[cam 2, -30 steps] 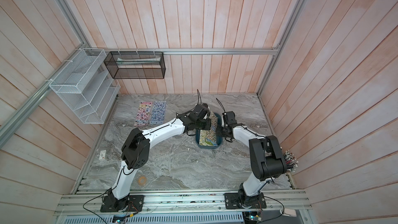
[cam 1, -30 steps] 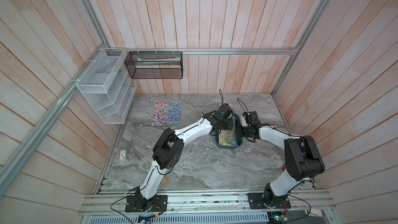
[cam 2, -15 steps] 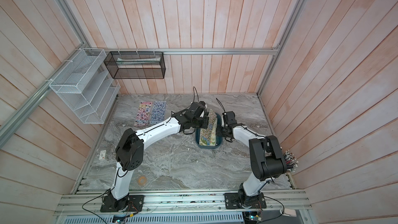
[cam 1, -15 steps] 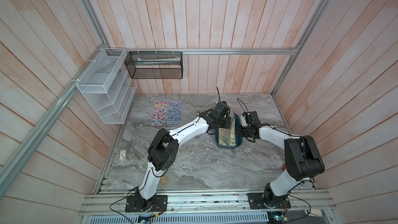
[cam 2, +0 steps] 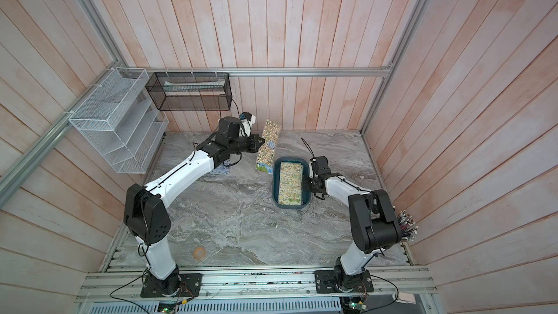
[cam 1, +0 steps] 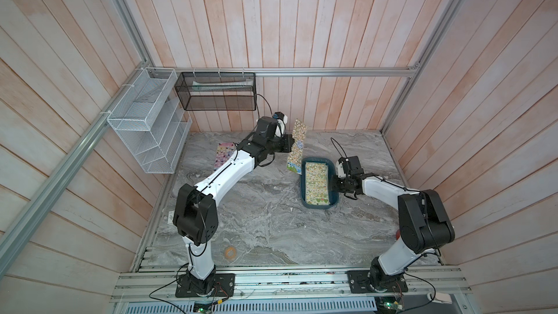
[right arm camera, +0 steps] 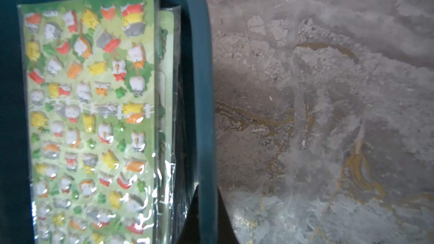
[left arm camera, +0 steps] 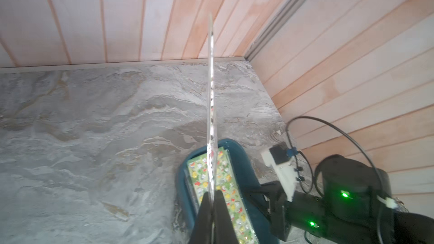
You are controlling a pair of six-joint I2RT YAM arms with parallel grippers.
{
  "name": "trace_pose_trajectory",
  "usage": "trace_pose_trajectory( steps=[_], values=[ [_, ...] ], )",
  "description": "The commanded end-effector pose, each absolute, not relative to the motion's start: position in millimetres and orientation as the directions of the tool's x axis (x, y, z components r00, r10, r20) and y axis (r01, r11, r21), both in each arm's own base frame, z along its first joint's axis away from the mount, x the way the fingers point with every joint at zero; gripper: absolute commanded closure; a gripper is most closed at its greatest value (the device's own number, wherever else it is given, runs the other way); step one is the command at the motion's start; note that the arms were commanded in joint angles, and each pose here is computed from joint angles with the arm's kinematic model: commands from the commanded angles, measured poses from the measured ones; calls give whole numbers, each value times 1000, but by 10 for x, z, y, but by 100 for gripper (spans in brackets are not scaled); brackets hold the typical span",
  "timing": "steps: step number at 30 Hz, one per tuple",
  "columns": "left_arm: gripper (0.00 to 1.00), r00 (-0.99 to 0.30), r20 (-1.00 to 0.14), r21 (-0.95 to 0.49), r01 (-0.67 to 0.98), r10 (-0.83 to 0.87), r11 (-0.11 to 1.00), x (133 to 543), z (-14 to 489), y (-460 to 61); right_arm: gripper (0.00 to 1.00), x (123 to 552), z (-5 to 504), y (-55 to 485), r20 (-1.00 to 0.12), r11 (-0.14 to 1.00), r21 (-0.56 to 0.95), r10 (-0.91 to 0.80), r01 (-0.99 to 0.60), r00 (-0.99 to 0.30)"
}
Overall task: Take the stickers out of the storage box
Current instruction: Pick up the sticker from the storage box, then place the sticker at the center of the board.
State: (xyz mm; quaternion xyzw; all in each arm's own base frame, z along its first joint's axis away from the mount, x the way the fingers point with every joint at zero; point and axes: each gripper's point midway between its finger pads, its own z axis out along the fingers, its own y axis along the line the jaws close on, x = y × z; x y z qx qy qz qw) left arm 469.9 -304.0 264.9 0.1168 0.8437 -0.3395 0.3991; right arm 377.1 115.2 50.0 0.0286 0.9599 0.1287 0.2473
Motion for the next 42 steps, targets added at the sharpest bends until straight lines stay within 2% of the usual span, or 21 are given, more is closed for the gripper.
trace_pose_trajectory(
  steps=[1,10,18,28,38,42],
  values=[
    [100,-667,-742,-532,522,-69,666,4820,2576,-2918,96,3890,611,1252,-499,957,287,117,-36,-859],
    [100,-750,-657,-535,389,-79,750,5435,1827,-2260,96,3895,645,1258,-507,958,283,114,-41,-854],
    [100,-773,-631,-475,311,-71,823,5726,1144,-1844,96,3893,630,1241,-504,961,272,109,-38,-856],
    [100,-791,-607,-436,253,-75,864,5995,700,-1604,96,3908,574,1230,-496,966,257,103,-32,-862],
    [100,-808,-586,-428,243,-63,871,6028,462,-1596,96,3908,570,1220,-496,968,250,100,-31,-863],
    [94,-815,-576,-431,240,-60,870,5988,417,-1597,96,3913,572,1220,-496,968,251,99,-32,-863]
  ],
)
